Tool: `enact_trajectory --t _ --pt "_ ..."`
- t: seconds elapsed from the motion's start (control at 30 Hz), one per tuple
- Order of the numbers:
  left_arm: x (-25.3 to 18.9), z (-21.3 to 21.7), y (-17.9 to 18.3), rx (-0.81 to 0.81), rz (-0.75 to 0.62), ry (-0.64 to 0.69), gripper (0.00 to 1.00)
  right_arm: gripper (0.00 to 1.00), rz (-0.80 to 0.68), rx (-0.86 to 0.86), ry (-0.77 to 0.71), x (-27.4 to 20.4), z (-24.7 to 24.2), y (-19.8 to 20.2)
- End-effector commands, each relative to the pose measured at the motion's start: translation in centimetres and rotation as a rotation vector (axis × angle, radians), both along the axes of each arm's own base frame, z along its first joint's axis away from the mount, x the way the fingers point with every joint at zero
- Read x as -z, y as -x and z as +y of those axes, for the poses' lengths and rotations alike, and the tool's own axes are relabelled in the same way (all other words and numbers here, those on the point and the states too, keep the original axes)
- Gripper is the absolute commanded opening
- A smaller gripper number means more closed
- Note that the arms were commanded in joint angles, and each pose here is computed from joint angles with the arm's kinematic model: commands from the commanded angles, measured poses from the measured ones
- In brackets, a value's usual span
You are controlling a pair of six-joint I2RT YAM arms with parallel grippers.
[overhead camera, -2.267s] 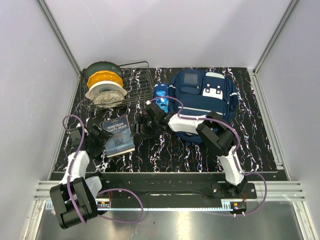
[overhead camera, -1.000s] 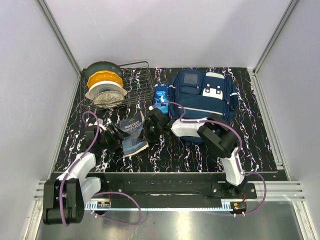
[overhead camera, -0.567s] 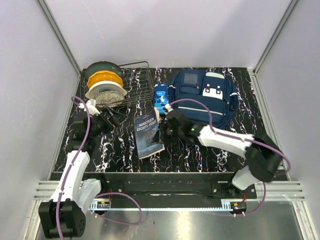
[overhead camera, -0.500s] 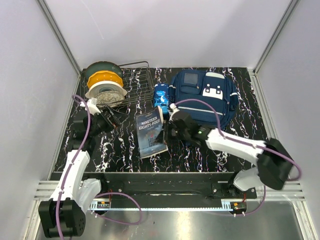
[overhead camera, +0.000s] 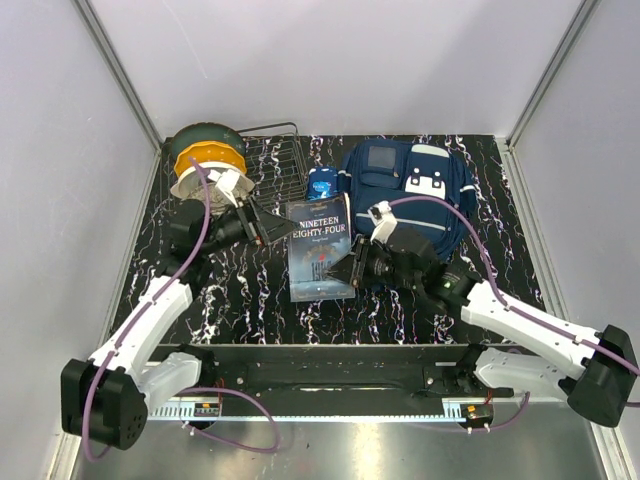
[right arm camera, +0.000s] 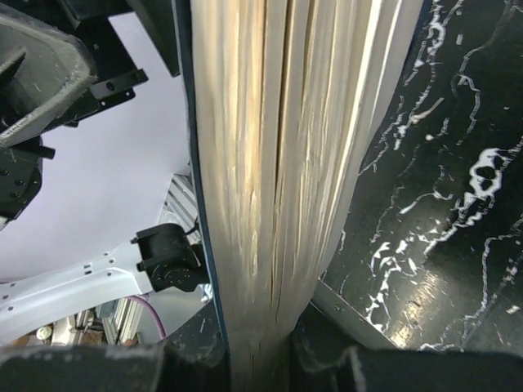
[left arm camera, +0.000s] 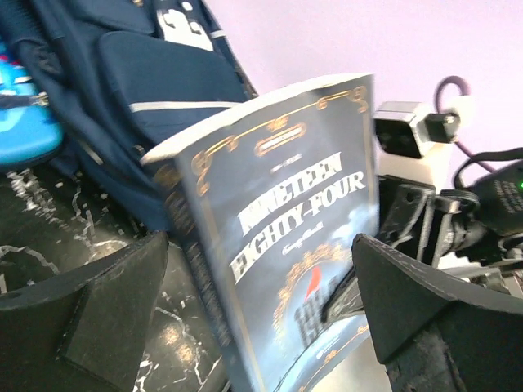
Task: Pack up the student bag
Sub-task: Pick up the book from the center of the board.
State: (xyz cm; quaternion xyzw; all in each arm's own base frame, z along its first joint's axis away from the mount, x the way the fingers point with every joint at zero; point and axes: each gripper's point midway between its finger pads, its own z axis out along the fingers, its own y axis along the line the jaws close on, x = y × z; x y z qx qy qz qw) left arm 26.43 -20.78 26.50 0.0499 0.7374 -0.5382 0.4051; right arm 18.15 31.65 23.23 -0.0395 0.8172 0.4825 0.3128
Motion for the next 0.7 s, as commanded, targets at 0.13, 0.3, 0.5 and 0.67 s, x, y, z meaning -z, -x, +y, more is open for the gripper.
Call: enact_trajectory --t 0.13,0.3,0.5,0.67 --pt "-4.2 -2.1 -0.6 0.070 -0.130 0.063 0.99 0.00 -0.214 -0.181 -0.309 -10.3 2.2 2.0" --pt "-3.9 -1.7 -0.5 0.047 -0.144 0.027 0.99 0.00 -0.225 -0.149 -0.278 -10.0 1.2 2.0" --pt "-5.5 -2.6 0.5 0.126 -0.186 0.091 0.99 0.00 -0.203 -0.393 -0.249 -9.8 3.0 4.8" --pt "-6.9 -3.1 1.3 0.177 -0.247 0.101 0.93 0.00 -0.172 -0.425 -0.226 -8.9 3.7 4.8"
